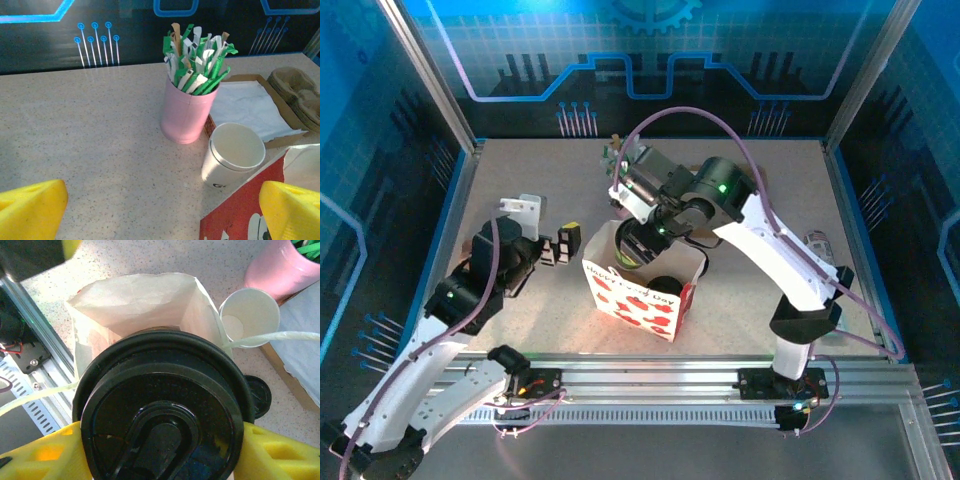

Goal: Pack the takeout coffee

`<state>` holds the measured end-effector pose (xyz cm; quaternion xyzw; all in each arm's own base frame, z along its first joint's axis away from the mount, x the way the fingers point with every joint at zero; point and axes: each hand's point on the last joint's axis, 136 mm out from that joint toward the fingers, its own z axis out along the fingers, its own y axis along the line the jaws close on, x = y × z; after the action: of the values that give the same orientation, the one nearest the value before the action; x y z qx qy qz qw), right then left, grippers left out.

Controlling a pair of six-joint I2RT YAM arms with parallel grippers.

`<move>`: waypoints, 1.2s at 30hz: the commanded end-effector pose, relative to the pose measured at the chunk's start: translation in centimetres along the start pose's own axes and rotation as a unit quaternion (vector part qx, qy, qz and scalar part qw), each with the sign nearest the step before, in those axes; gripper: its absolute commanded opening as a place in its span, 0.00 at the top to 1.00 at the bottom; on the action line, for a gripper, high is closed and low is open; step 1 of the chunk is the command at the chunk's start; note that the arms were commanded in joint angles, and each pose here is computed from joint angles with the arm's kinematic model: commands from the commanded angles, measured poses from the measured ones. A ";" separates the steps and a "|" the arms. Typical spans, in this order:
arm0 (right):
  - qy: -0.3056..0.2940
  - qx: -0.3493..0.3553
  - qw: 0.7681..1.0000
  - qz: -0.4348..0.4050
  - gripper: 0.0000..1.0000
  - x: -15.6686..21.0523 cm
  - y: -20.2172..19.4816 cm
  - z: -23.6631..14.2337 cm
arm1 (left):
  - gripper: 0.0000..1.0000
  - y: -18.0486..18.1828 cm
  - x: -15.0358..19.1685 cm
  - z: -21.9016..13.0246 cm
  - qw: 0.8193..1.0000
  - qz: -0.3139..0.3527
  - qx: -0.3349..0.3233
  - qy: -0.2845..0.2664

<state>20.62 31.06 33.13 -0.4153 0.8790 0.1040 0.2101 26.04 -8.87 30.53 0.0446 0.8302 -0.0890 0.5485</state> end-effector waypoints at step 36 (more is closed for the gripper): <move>0.119 0.012 0.992 -0.031 0.46 2.2 0.2 8.1 | 0.01 1.0 -0.6 -0.1 0.999 -0.006 -0.023 -0.023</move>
<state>21.53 32.47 25.47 -0.4396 0.8893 0.0432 0.1189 25.95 -8.21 30.95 0.0327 0.8245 -0.0815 0.5590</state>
